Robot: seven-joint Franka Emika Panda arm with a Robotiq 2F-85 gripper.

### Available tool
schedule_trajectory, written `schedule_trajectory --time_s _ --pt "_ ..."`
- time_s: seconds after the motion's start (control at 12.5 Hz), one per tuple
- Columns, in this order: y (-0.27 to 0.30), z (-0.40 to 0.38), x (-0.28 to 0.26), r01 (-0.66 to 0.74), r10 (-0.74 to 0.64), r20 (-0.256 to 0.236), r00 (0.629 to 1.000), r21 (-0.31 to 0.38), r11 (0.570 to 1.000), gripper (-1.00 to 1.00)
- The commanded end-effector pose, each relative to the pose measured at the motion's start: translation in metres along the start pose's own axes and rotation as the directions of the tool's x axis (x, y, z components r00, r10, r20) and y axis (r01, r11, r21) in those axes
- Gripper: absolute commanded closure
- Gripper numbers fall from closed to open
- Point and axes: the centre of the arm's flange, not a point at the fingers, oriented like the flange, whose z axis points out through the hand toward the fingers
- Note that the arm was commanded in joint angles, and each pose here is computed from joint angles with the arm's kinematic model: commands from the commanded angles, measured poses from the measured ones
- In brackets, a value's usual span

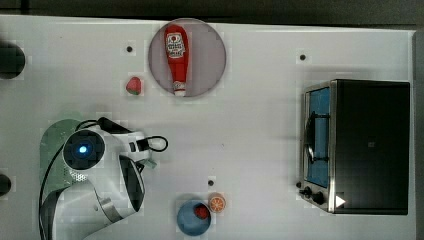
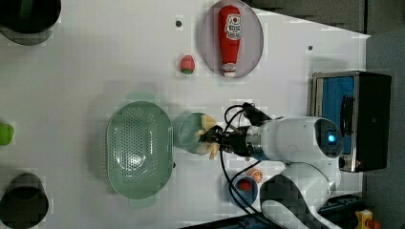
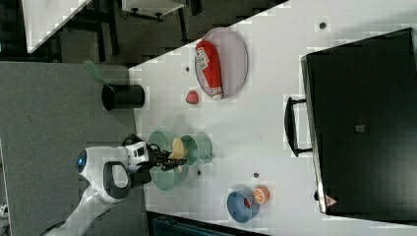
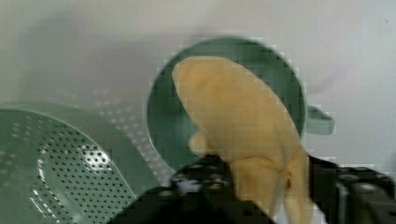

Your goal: Pick Banana and place it in mug.

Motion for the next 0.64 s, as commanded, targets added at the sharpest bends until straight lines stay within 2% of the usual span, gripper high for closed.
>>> schedule_trajectory --time_s 0.08,0.24,0.4,0.64 --pt "-0.007 -0.015 0.001 -0.023 0.027 -0.056 0.998 0.058 0.998 -0.52" --pt "-0.003 -0.026 0.004 -0.032 0.036 -0.070 0.997 0.060 0.998 -1.00" --pt "-0.005 -0.045 0.003 -0.027 0.035 -0.098 0.995 0.078 0.997 -1.00" --pt "0.006 -0.112 0.016 -0.059 0.081 -0.179 0.981 0.127 0.990 -1.00"
